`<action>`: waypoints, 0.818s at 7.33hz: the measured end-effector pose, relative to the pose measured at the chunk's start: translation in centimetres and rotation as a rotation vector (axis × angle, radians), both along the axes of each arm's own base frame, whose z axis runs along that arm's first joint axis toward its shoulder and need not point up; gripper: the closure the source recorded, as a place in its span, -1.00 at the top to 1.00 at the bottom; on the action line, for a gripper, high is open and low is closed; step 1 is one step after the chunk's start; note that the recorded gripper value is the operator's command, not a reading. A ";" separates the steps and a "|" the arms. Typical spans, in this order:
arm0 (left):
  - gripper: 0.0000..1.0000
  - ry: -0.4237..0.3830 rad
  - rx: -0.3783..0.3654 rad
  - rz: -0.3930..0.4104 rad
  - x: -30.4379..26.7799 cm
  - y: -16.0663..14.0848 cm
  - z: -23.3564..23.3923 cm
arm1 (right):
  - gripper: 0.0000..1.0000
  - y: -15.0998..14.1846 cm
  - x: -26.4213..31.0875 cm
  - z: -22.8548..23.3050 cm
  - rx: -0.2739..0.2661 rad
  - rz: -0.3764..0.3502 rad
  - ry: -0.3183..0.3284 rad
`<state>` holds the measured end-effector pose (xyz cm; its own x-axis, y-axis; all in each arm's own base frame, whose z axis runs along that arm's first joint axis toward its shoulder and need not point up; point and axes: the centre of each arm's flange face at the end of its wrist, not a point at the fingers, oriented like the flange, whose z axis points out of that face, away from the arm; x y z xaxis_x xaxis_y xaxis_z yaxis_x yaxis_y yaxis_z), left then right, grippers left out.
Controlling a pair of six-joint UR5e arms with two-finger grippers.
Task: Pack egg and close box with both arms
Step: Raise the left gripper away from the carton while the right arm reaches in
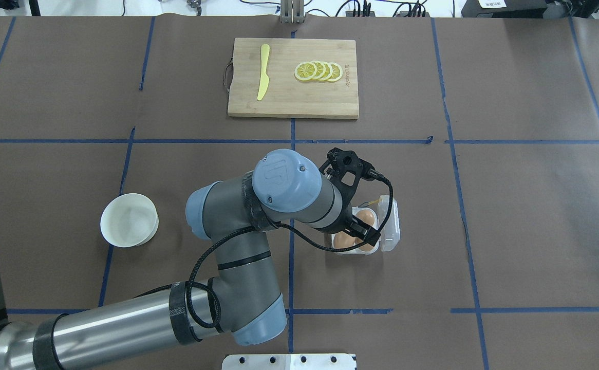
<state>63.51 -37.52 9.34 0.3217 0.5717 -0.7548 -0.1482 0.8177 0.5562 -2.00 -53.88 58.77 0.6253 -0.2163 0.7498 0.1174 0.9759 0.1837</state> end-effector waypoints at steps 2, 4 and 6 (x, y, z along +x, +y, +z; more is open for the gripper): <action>1.00 -0.021 -0.011 -0.056 -6.0 -2.8 1.6 | 1.00 0.1 -3.2 -2.7 -0.034 0.040 -0.015; 1.00 -0.068 -0.039 -0.079 -13.3 -7.7 5.7 | 1.00 1.0 -10.9 -7.1 -0.065 0.146 -0.040; 1.00 -0.122 0.046 -0.077 -21.8 -11.7 11.6 | 1.00 5.5 -22.7 -13.7 -0.101 0.257 -0.084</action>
<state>41.69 -49.26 20.91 0.4533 0.5753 -0.6809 -0.1549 0.8031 0.5754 -24.70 -48.38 45.12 0.5847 0.0198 0.8110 -0.1476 0.9856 0.0823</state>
